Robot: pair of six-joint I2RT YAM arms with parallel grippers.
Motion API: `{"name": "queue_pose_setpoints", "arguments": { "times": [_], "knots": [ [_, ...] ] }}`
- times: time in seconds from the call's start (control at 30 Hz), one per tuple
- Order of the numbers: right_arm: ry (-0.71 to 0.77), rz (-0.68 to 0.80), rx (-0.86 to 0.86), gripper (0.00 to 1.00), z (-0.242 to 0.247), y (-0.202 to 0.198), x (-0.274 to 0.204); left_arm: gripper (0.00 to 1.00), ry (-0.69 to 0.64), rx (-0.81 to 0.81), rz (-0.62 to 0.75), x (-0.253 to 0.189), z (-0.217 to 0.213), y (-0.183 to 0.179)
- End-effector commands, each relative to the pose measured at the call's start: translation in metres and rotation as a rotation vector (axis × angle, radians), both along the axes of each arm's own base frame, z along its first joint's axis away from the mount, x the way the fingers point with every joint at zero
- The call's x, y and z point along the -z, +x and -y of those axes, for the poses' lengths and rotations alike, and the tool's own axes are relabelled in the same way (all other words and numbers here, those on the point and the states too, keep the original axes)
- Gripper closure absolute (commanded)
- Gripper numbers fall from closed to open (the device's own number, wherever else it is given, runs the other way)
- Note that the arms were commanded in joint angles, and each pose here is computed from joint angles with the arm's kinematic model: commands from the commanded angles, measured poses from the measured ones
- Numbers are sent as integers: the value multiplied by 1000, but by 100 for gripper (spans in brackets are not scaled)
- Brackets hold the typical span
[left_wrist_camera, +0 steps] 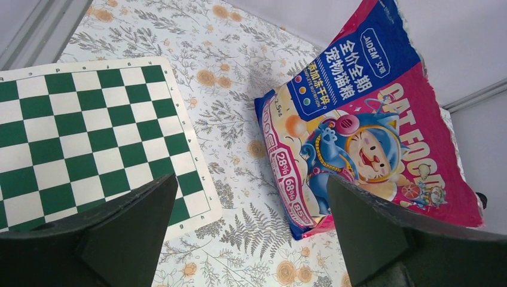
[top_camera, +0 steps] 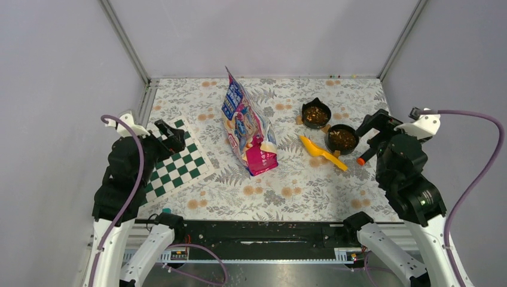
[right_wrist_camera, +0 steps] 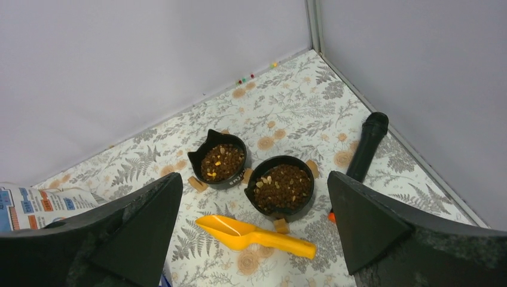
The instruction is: Serve the pet food
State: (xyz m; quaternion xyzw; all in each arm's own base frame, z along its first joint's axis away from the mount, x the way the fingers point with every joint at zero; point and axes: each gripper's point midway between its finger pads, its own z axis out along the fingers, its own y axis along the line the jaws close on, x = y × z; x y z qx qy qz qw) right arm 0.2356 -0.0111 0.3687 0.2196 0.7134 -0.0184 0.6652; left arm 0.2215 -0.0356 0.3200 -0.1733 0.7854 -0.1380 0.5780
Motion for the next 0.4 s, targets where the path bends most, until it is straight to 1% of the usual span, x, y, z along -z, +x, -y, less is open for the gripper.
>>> {"name": "queue_pose_setpoints", "arguments": {
  "times": [0.0, 0.13, 0.23, 0.37],
  "knots": [
    [27, -20, 50, 1, 13, -18, 5, 1, -5, -1, 33, -17, -3, -10],
    [49, -71, -8, 1, 8, -31, 19, 1, -29, 60, 48, -18, 7, -21],
    [58, -134, -71, 1, 0, -41, 40, 1, -33, 73, 51, -8, 7, -29],
    [80, -177, -174, 1, -14, -52, 71, 1, -41, 107, 43, 5, 11, -39]
  ]
}}
